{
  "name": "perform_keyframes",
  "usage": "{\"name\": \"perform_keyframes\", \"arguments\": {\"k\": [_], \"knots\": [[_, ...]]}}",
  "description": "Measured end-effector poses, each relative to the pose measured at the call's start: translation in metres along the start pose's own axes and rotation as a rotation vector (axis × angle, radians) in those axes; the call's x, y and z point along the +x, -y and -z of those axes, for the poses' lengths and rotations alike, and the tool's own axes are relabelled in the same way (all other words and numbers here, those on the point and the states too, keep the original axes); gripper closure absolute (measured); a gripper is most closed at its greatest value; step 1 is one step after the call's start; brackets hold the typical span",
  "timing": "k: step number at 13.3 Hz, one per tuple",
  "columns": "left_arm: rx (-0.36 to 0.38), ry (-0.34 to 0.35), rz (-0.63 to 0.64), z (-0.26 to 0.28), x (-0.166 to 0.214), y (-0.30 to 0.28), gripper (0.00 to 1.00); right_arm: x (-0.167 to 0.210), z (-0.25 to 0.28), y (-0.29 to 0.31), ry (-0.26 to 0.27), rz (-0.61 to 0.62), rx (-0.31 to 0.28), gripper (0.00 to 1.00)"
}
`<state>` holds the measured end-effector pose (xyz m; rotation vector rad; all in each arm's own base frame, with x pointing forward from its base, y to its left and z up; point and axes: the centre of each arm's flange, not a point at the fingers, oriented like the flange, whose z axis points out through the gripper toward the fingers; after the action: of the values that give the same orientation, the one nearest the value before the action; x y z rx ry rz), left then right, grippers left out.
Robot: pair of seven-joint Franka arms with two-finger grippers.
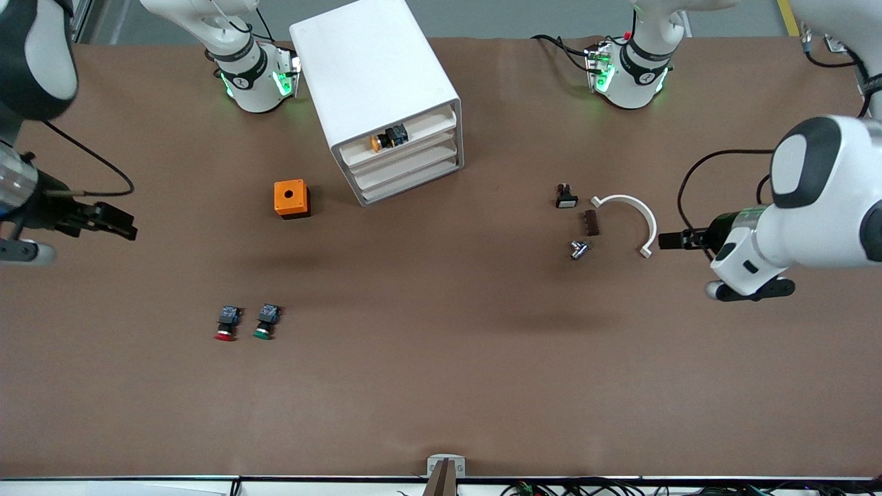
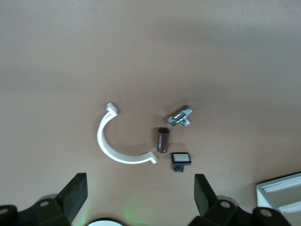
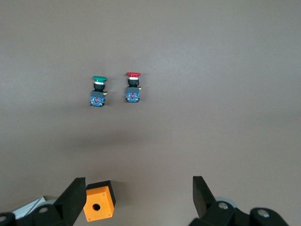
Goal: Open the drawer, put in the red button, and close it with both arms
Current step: 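Move the right gripper to the red button while the left gripper approaches the cabinet, then grasp the red button with the right gripper while the left gripper grips the drawer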
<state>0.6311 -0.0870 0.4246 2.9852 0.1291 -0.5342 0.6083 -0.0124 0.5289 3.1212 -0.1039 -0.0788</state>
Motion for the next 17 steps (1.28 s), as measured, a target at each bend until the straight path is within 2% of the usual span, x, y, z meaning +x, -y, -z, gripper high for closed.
{"name": "perform_keyframes", "arguments": {"k": [4,6,8,12,15,17], "knots": [[-0.085,0.080,0.072,-0.053,0.029,-0.013,0.00,0.035,-0.082,0.005,0.054,0.005,-0.008,0.00],[-0.080,0.121,0.155,-0.079,0.035,-0.032,0.00,0.050,-0.128,0.007,0.076,0.002,-0.004,0.00],[-0.050,0.142,0.248,-0.101,0.033,-0.070,0.00,0.063,-0.173,0.009,0.087,-0.003,0.004,0.00],[0.051,0.178,0.468,-0.146,0.009,-0.153,0.00,0.080,-0.254,0.011,0.069,-0.007,0.004,0.00],[0.102,0.220,0.723,-0.180,-0.017,-0.211,0.00,0.080,-0.303,0.010,0.089,-0.044,0.042,0.00],[0.167,0.238,0.908,-0.210,-0.034,-0.243,0.00,0.081,-0.321,0.010,0.087,-0.073,0.072,0.00]]}}
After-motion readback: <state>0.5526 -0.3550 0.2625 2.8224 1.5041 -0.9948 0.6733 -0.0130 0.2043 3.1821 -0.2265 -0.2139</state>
